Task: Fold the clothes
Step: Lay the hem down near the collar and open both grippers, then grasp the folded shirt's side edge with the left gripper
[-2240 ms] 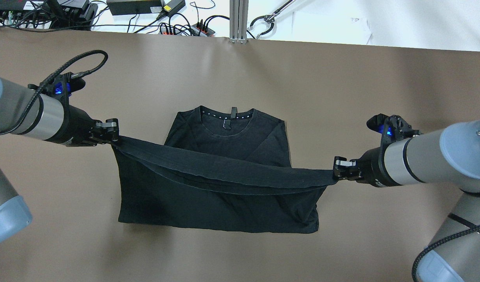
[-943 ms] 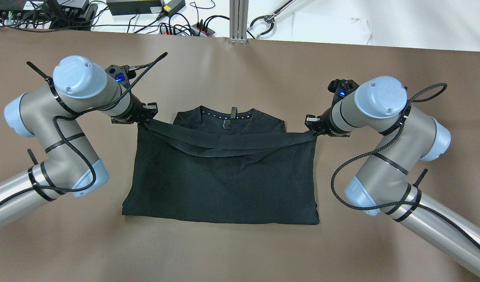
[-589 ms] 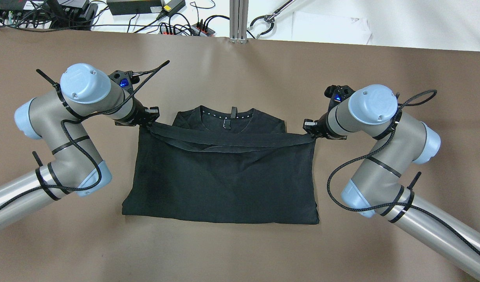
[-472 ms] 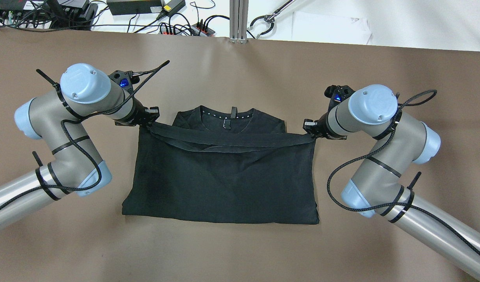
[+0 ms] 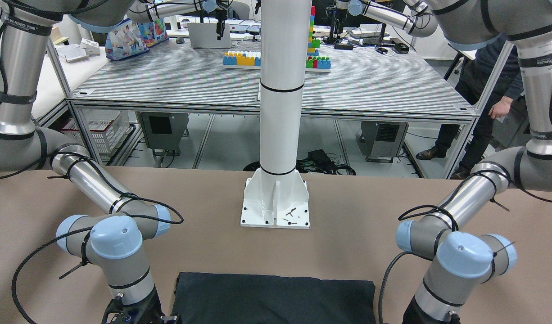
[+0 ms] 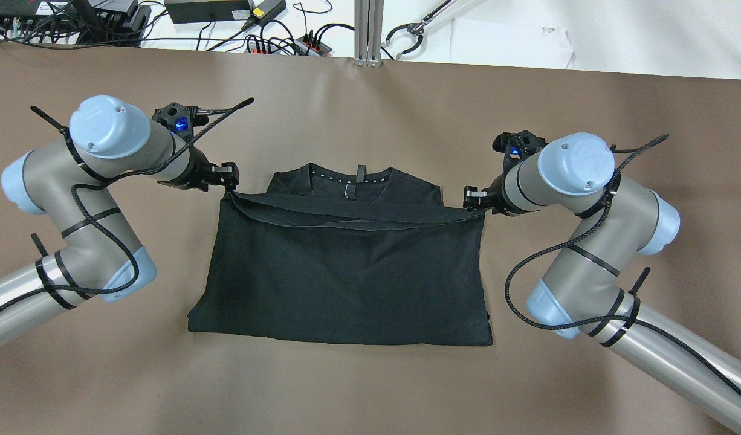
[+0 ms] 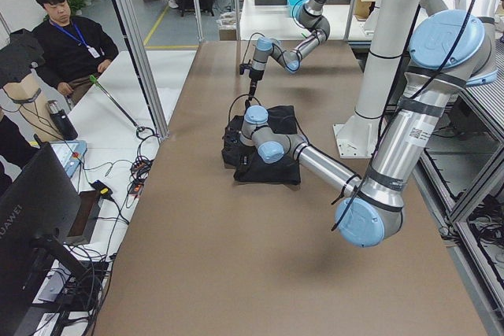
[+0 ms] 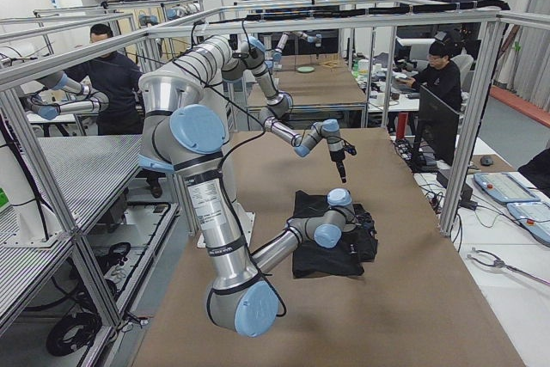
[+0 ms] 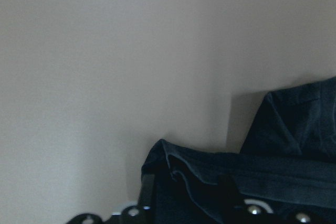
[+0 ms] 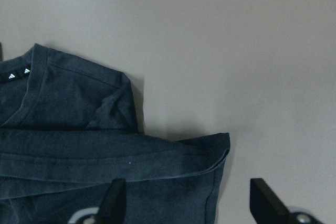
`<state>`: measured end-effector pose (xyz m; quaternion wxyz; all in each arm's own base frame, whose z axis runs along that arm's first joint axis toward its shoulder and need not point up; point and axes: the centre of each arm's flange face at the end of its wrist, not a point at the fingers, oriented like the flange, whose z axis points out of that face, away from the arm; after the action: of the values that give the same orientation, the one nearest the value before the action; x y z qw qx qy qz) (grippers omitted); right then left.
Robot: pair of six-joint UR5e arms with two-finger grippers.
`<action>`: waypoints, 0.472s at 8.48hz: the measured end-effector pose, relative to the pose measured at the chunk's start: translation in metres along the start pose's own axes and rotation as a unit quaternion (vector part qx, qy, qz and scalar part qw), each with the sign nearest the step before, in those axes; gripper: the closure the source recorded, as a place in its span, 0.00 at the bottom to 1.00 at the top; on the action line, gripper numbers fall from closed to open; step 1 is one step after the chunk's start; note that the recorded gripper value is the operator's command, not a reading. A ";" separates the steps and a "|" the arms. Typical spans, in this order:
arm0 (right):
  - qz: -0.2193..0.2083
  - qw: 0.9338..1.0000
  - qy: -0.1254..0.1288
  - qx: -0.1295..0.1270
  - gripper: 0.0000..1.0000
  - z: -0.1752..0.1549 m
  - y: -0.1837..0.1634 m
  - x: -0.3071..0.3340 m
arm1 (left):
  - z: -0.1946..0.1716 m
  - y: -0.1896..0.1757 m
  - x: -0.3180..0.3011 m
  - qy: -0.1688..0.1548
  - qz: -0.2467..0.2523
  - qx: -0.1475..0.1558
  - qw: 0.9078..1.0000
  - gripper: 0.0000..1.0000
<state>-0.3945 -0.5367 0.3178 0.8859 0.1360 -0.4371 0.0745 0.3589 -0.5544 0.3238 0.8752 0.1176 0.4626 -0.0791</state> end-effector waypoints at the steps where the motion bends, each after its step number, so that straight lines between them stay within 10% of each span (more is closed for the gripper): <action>1: -0.003 1.000 -0.004 0.001 0.06 -0.005 0.002 0.001 | -0.015 0.010 -0.012 0.011 0.003 -0.009 1.000 0.00; 4: -0.007 1.000 -0.007 0.000 0.06 -0.007 0.009 0.002 | -0.016 0.074 -0.038 0.033 0.023 -0.037 0.999 0.00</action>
<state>-0.3905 -0.5260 0.3167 0.8835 0.1395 -0.4422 0.0671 0.3434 -0.4775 0.3566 0.8645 0.0986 0.4913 -0.0381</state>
